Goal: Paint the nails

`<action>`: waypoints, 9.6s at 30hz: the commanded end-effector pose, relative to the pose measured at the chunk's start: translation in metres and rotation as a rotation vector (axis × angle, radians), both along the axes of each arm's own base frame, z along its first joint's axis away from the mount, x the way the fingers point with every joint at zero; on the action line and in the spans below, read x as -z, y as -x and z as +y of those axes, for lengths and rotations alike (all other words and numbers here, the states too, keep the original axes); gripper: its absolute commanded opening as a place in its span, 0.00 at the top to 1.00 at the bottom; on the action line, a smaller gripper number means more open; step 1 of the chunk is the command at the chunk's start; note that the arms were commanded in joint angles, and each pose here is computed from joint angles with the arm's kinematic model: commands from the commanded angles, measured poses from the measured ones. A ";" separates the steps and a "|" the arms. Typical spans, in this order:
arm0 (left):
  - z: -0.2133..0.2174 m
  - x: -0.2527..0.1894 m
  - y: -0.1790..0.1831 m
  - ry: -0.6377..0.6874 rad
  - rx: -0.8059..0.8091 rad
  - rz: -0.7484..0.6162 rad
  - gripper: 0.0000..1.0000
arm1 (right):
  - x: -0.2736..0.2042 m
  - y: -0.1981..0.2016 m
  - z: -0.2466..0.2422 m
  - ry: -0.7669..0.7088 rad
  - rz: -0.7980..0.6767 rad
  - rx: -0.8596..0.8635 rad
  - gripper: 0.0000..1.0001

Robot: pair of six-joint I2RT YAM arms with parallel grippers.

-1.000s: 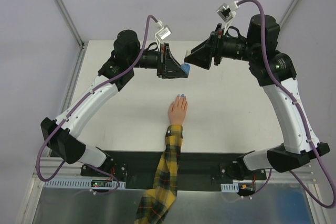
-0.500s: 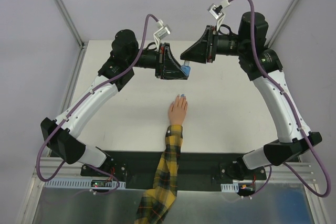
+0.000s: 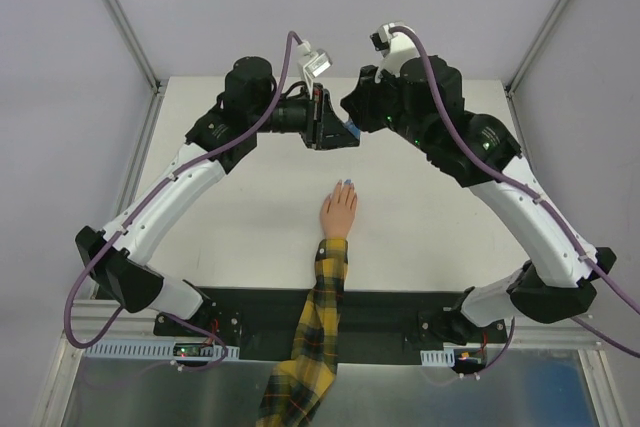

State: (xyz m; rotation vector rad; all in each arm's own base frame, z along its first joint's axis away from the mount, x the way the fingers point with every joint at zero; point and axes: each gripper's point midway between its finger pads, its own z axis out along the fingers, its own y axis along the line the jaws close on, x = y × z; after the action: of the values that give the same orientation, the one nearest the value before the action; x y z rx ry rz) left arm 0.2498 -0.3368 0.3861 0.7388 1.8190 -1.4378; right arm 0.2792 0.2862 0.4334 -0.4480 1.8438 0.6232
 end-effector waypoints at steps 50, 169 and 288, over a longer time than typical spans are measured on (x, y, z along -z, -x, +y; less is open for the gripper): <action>-0.005 -0.026 -0.040 0.052 -0.153 -0.047 1.00 | 0.019 -0.006 -0.052 0.073 0.106 0.264 0.99; -0.004 -0.039 0.045 0.149 0.270 -0.113 1.00 | -0.057 0.035 -0.017 -0.458 0.128 -0.644 0.18; 0.005 -0.036 0.019 0.078 0.118 -0.258 1.00 | -0.039 0.016 -0.017 -0.289 0.235 -0.416 0.47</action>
State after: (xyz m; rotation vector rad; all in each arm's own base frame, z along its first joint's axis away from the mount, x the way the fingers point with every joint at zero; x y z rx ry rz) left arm 0.2529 -0.3358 0.3959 0.8584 1.6851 -1.3966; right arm 0.2756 0.2609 0.4450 -0.5120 1.9566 1.1498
